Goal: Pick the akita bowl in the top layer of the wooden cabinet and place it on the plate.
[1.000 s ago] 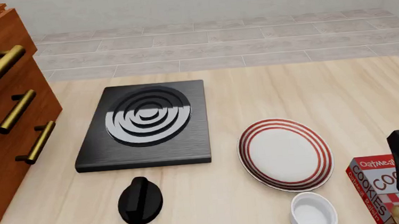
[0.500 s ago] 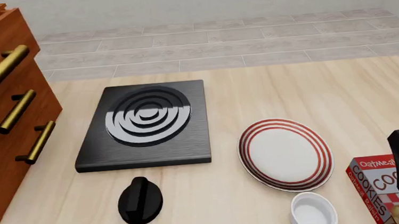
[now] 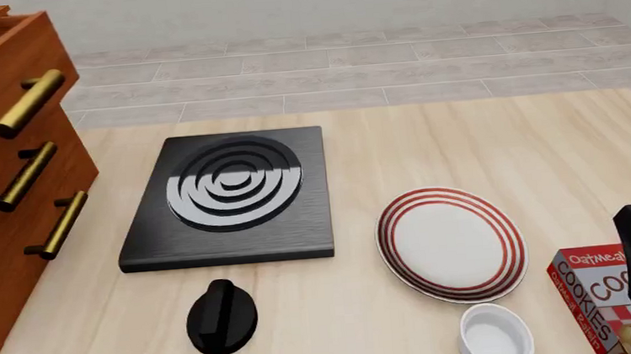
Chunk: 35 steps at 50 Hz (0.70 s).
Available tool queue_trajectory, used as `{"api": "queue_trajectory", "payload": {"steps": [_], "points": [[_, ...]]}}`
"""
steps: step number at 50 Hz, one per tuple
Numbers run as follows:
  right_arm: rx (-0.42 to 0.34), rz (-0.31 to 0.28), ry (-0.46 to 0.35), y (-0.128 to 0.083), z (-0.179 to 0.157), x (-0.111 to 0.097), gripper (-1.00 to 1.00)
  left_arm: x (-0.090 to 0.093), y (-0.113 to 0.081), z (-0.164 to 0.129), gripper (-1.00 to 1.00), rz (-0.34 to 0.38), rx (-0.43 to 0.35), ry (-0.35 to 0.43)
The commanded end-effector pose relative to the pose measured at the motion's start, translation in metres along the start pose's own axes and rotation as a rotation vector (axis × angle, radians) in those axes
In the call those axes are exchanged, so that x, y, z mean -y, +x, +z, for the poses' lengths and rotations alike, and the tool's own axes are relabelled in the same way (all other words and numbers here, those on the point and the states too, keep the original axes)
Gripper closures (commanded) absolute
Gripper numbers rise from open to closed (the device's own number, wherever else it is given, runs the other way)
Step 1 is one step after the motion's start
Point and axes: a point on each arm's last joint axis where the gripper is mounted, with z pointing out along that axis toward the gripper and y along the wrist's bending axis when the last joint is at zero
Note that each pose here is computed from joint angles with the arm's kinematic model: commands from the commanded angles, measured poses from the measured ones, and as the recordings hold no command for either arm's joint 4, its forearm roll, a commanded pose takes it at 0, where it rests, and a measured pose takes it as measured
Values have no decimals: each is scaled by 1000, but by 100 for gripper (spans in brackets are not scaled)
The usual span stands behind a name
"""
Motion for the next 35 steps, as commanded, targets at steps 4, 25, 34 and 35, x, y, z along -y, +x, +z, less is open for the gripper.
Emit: {"api": "queue_trajectory", "payload": {"steps": [4, 25, 34, 35], "points": [[1, -2, 1, 0, 0, 0, -100, 20, 13, 26, -100, 3, -116, 114], [3, -1, 7, -1, 0, 0, -100, 34, 12, 33, -100, 31, -124, 164], [3, 1, 8, 0, 0, 0, -100, 40, 7, 35, -100, 46, -118, 189], [3, 1, 9, 0, 0, 0, -100, 41, 6, 35, -100, 48, -118, 192]]}}
